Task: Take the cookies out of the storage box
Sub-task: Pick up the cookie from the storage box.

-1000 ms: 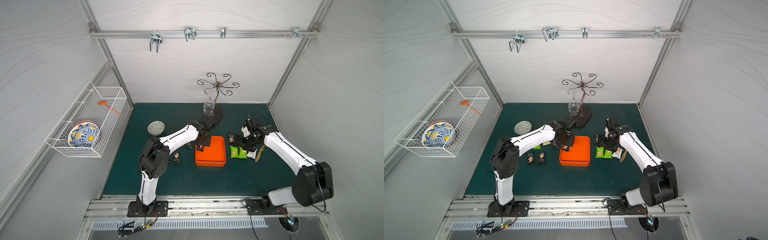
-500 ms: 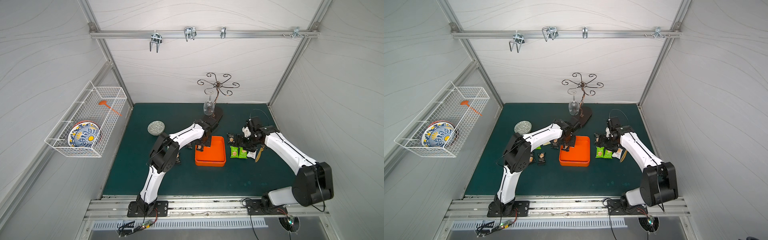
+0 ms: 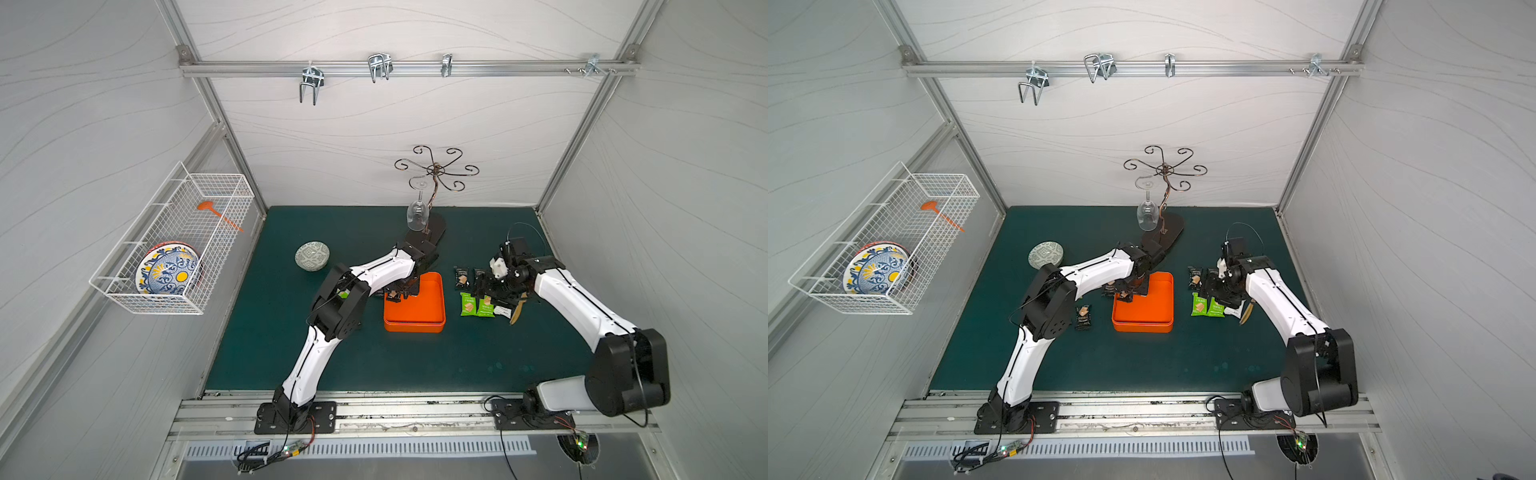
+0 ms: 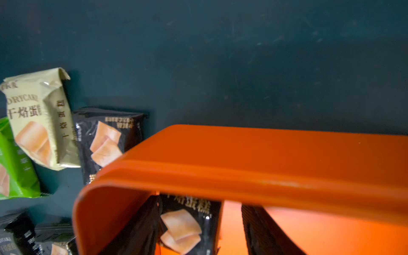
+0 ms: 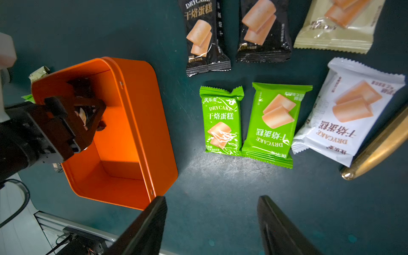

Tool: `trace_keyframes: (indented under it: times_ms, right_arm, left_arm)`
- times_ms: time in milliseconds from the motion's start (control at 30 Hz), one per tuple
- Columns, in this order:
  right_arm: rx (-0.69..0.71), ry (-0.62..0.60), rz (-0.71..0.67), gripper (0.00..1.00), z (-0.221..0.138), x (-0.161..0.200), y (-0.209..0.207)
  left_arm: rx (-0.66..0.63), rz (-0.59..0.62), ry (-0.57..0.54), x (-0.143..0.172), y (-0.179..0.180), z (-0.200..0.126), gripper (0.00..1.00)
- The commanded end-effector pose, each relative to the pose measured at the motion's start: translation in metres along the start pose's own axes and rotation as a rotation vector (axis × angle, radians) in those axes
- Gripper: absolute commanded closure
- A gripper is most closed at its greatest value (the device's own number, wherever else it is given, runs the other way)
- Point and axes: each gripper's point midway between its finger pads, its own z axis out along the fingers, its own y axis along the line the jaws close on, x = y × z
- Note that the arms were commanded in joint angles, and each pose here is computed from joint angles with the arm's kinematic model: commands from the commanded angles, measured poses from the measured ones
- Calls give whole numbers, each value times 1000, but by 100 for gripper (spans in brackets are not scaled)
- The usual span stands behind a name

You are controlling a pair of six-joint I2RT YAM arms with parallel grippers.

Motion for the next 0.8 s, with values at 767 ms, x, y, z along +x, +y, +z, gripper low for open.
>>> trace_keyframes:
  times_ms: [767]
  right_arm:
    - [-25,-12,4,30,-5,-1,-1]
  left_arm:
    - [65,-11,-13,-6,5,-20,36]
